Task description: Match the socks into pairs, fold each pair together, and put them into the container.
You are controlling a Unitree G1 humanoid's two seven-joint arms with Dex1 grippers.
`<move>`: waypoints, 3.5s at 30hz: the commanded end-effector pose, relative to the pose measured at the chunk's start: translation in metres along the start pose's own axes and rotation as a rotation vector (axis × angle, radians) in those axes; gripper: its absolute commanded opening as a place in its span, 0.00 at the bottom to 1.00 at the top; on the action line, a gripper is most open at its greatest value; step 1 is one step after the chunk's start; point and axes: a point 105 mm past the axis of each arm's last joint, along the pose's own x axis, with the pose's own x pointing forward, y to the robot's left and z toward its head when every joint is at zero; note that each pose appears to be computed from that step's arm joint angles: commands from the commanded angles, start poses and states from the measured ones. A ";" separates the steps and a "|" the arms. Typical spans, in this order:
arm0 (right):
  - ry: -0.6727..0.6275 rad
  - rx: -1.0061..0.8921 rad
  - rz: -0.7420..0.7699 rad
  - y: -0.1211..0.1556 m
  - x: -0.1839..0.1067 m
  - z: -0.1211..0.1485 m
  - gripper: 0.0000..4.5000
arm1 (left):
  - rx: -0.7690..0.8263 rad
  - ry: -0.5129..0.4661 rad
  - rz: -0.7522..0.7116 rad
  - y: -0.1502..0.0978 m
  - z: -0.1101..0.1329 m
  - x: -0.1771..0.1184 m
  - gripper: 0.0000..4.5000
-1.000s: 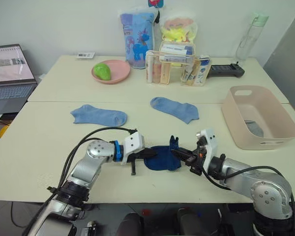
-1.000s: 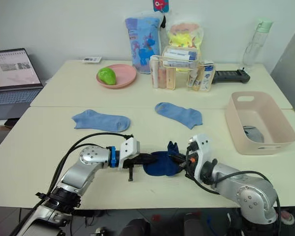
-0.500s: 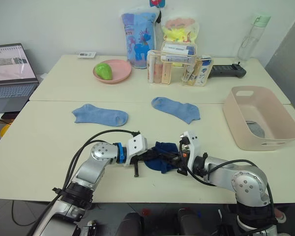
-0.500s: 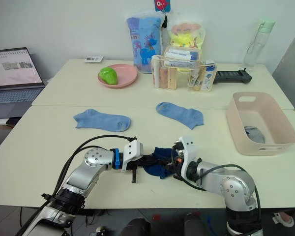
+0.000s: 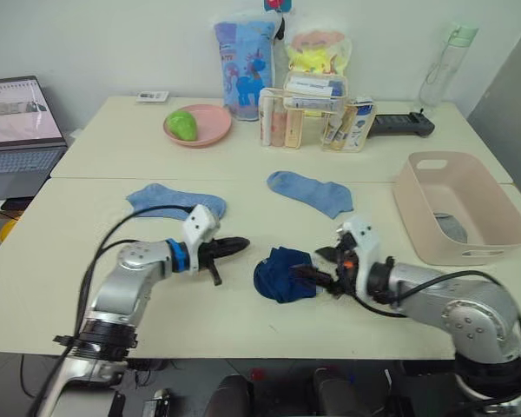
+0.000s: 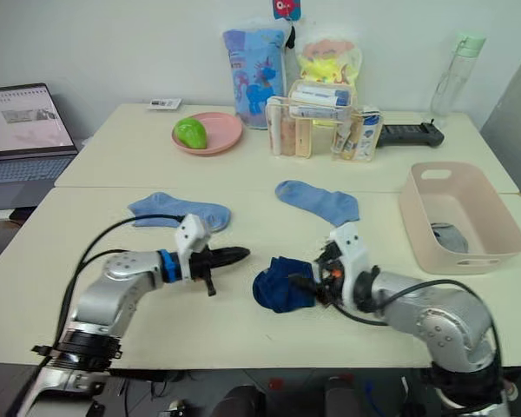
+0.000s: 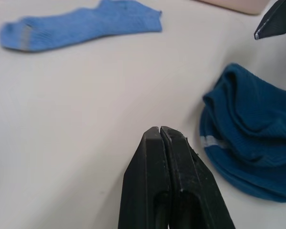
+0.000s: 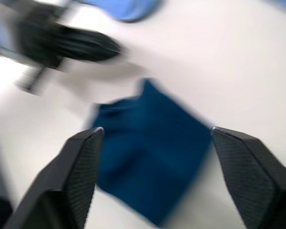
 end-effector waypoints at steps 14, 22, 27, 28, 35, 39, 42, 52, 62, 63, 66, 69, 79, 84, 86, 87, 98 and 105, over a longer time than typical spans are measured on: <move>-0.018 -0.109 -0.006 0.000 0.055 -0.013 0.01 | 0.265 0.133 -0.313 -0.057 -0.007 0.035 0.00; -0.082 -0.204 -0.031 0.003 0.063 -0.004 0.01 | 0.185 0.196 -0.302 -0.052 -0.024 0.024 0.00; -0.170 -0.229 0.062 0.014 0.037 0.012 0.01 | 0.108 0.157 -0.336 -0.049 0.004 0.012 0.00; -0.173 -0.233 0.085 0.016 0.031 0.013 0.01 | 0.106 0.134 -0.350 -0.049 0.015 0.010 0.00; -0.073 -0.279 0.147 0.020 0.020 -0.007 0.01 | 0.105 0.068 -0.340 -0.053 0.047 0.030 0.00; -0.030 -0.266 0.162 0.022 0.026 -0.023 0.01 | 0.139 0.127 -0.314 -0.055 0.023 0.049 0.00; 0.044 -0.262 0.176 0.021 0.029 -0.046 0.01 | 0.144 0.161 -0.274 -0.054 0.005 0.059 0.00; 0.058 -0.329 0.196 0.017 0.003 -0.053 0.01 | 0.158 0.231 -0.302 -0.048 -0.017 0.035 0.00; -0.017 -0.371 0.116 0.004 -0.016 -0.030 0.01 | 0.252 0.142 -0.380 -0.066 0.015 0.049 0.00; -0.027 -0.378 0.102 0.002 -0.015 -0.029 0.01 | 0.258 0.156 -0.385 -0.067 0.008 0.051 0.00; -0.030 -0.390 0.091 0.002 -0.013 -0.029 0.01 | 0.230 0.198 -0.401 -0.071 -0.010 0.052 0.00; -0.029 -0.385 0.091 0.004 -0.012 -0.030 0.01 | 0.231 0.234 -0.391 -0.067 -0.021 0.050 0.00; -0.033 -0.428 0.065 0.006 -0.021 -0.031 0.01 | 0.273 0.219 -0.393 -0.058 -0.008 0.029 0.00; -0.053 -0.364 0.029 -0.001 -0.019 -0.026 0.01 | 0.213 0.167 -0.371 -0.055 0.007 0.038 0.00; -0.063 -0.344 0.010 -0.004 -0.018 -0.023 0.01 | 0.187 0.182 -0.361 -0.052 0.002 0.040 0.00; -0.068 -0.325 -0.012 -0.006 -0.016 -0.022 0.01 | 0.176 0.203 -0.355 -0.050 -0.006 0.041 0.00; 0.052 0.079 0.110 -0.001 -0.016 -0.037 0.43 | 0.177 0.342 -0.355 -0.044 -0.050 0.022 0.00; 0.123 0.266 0.126 0.003 0.011 -0.047 0.89 | 0.167 0.358 -0.343 -0.047 -0.058 0.013 0.00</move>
